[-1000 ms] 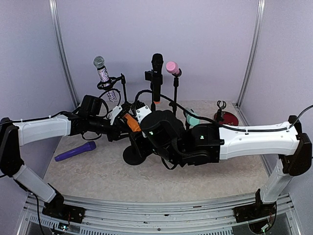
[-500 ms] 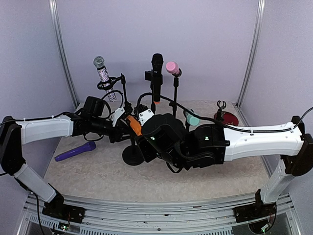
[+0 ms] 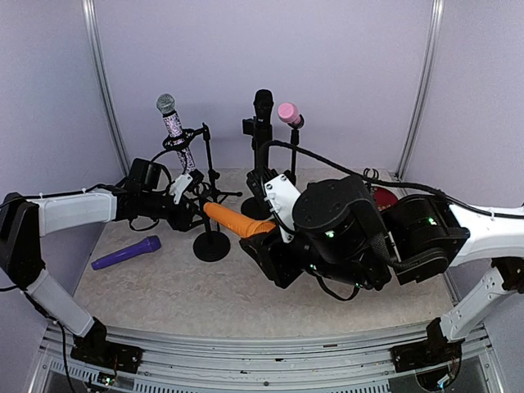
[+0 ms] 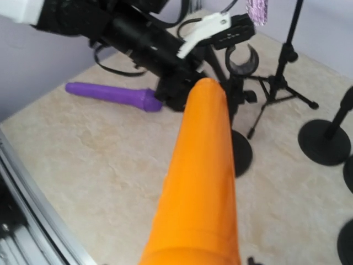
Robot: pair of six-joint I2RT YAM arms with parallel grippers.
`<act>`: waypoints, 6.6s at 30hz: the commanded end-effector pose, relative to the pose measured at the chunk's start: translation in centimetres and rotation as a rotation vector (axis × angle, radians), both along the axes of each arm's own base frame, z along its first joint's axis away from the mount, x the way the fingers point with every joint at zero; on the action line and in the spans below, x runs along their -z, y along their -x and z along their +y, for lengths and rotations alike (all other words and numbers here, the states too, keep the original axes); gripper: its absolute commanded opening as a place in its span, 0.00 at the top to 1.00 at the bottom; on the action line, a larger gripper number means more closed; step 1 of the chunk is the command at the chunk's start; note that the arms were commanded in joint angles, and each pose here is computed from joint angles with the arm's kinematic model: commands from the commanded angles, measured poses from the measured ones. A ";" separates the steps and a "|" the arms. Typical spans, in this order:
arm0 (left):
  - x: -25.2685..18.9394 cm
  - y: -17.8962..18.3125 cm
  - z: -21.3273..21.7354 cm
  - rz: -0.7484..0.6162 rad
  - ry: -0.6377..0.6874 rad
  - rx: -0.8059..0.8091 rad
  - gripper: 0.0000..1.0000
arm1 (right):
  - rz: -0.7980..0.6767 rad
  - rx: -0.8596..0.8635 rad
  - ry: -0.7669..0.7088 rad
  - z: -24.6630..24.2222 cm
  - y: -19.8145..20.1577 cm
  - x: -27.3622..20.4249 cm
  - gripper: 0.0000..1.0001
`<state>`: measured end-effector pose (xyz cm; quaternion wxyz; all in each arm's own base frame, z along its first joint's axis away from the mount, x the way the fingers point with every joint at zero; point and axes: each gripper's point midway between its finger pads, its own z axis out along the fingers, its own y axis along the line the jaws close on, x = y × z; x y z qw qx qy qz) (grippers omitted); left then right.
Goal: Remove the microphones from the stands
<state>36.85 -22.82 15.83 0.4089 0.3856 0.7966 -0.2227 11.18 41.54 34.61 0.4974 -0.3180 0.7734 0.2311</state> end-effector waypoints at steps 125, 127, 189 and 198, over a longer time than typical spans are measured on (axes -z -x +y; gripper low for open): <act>-0.6 6.7 20.4 -0.115 -0.459 -0.164 0.15 | 0.012 0.197 0.182 -4.1 -12.9 11.1 1.00; -0.7 6.7 20.3 -0.114 -0.454 -0.166 0.15 | 0.013 0.249 0.221 -6.7 -12.9 11.5 1.00; -1.9 6.3 18.8 -0.123 -0.412 -0.140 0.01 | -0.236 0.948 0.053 -34.7 -26.3 -1.3 0.00; -2.2 6.0 18.3 -0.118 -0.383 -0.131 0.01 | -0.154 0.579 0.028 -20.2 -19.3 0.2 0.00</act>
